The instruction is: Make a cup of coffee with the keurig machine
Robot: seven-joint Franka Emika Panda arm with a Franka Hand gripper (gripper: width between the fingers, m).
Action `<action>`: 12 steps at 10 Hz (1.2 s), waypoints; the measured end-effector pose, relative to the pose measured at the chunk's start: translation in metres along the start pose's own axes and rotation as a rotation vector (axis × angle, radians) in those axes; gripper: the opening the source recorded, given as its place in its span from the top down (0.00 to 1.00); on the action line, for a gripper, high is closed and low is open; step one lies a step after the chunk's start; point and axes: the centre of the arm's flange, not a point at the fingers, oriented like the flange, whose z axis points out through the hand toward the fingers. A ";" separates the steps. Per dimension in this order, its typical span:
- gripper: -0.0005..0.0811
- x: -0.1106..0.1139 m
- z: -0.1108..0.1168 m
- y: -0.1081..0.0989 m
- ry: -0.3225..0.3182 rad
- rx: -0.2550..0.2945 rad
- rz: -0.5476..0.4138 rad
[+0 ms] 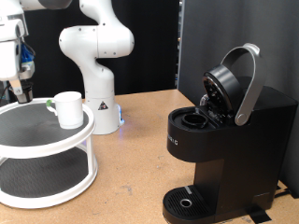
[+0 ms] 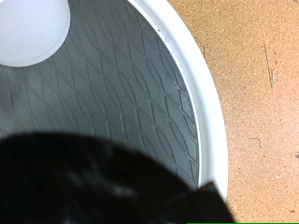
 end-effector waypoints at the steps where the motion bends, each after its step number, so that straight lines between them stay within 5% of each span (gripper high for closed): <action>1: 0.41 0.002 0.002 -0.002 0.016 0.010 0.009; 4: 0.41 0.035 0.001 -0.011 0.106 0.058 0.088; 8: 0.41 0.099 -0.008 -0.032 0.128 0.048 0.165; 12: 0.41 0.116 -0.007 -0.042 0.161 0.093 0.193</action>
